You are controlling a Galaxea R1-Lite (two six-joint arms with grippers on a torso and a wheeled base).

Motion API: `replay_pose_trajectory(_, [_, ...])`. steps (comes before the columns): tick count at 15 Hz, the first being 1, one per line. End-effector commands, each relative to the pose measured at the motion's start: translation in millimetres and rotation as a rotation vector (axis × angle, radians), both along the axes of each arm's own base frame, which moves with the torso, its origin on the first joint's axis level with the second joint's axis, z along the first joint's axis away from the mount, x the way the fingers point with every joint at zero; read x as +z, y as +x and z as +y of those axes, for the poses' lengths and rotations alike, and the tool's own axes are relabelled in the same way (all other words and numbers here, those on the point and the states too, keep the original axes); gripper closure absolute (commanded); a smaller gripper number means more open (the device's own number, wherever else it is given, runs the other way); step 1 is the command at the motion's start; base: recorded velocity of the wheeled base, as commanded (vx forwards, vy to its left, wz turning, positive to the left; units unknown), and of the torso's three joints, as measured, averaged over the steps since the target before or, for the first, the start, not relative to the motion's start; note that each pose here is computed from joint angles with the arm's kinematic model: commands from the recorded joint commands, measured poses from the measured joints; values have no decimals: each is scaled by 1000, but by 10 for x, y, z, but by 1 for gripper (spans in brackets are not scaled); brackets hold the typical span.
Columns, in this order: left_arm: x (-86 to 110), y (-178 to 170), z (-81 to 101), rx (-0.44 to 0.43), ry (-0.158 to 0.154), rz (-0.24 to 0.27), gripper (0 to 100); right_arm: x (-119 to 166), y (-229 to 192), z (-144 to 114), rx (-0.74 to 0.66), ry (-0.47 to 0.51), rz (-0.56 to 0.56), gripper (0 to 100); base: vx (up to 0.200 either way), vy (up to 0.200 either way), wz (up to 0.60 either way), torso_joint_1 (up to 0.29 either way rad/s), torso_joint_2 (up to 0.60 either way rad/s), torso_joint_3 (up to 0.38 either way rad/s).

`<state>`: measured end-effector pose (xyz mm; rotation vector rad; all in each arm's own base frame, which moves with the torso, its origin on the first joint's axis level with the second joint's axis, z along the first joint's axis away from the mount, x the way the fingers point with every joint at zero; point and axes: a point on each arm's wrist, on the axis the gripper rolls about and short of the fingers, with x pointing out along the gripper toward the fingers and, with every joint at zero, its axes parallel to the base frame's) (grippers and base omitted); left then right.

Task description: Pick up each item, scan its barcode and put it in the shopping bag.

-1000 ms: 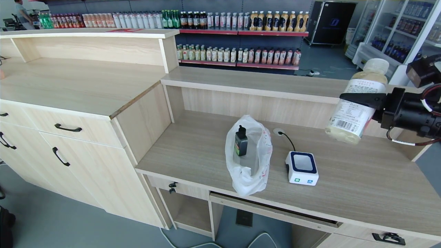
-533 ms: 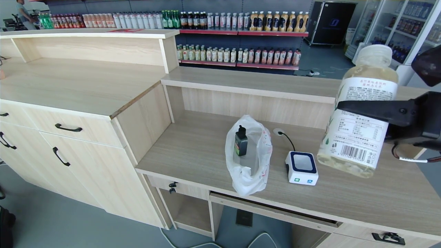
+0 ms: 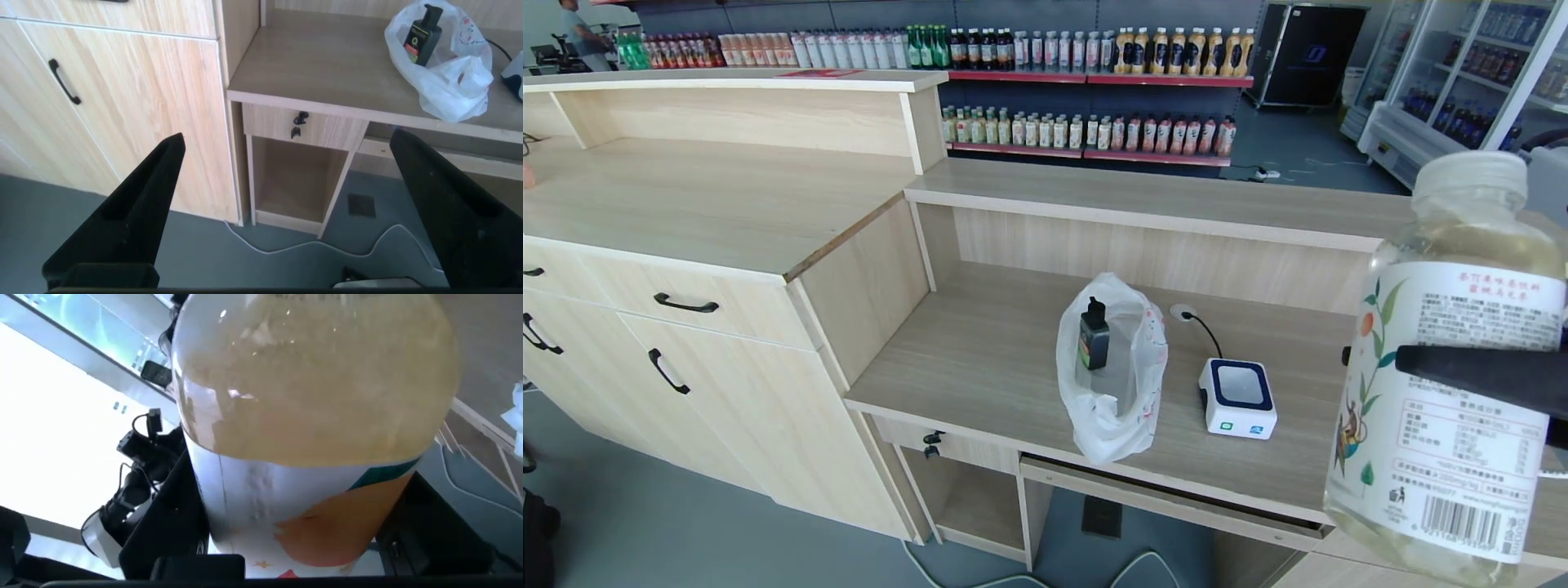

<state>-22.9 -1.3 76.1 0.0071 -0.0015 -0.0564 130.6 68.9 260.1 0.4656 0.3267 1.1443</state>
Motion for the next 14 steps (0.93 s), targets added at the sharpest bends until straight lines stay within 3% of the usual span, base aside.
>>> replay_pose_trajectory(1, [-1,0,0,0,1,1,0,36,-77,-14,11,10,-26,100,0,0,0,0,0,0])
replay_pose_trajectory(14, [0,0,0,0,-1,0,0,74,-188,-23,37,21,-62,100,0,0,0,0,0,0])
